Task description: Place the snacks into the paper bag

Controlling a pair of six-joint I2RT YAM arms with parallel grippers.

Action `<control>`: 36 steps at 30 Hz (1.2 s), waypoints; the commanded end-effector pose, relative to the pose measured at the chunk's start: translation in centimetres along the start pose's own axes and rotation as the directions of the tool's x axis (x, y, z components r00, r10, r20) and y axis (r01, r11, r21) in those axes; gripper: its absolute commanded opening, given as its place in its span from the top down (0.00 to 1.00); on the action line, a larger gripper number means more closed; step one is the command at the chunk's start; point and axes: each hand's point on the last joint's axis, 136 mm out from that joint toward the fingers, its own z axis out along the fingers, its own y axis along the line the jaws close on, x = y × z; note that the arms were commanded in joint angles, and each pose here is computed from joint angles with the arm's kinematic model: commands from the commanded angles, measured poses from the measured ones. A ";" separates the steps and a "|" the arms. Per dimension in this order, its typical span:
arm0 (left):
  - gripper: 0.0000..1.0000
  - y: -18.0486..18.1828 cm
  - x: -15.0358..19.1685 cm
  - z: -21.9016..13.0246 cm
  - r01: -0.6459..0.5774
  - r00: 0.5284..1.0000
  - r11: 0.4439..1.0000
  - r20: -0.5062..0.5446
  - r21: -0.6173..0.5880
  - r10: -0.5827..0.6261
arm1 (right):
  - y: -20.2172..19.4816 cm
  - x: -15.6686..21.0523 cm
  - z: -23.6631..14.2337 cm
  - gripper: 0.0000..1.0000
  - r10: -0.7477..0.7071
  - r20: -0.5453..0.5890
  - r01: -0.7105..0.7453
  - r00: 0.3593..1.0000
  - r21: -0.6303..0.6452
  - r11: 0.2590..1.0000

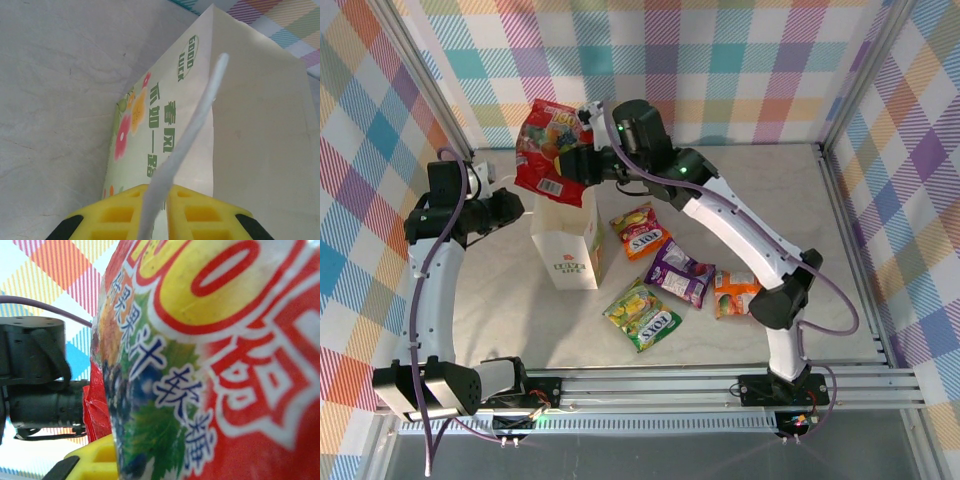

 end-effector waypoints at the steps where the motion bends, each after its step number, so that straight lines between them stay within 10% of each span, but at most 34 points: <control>1: 0.84 -0.4 -0.5 -0.6 -0.007 0.999 0.999 0.031 0.032 0.006 | 3.4 -4.6 -1.5 0.94 -0.048 0.166 0.062 0.985 -0.083 0.995; 36: 0.85 0.6 -0.5 -0.5 0.005 1.000 1.000 0.016 0.006 -0.005 | -2.6 0.5 2.3 0.94 -0.094 0.009 0.092 0.996 0.102 0.991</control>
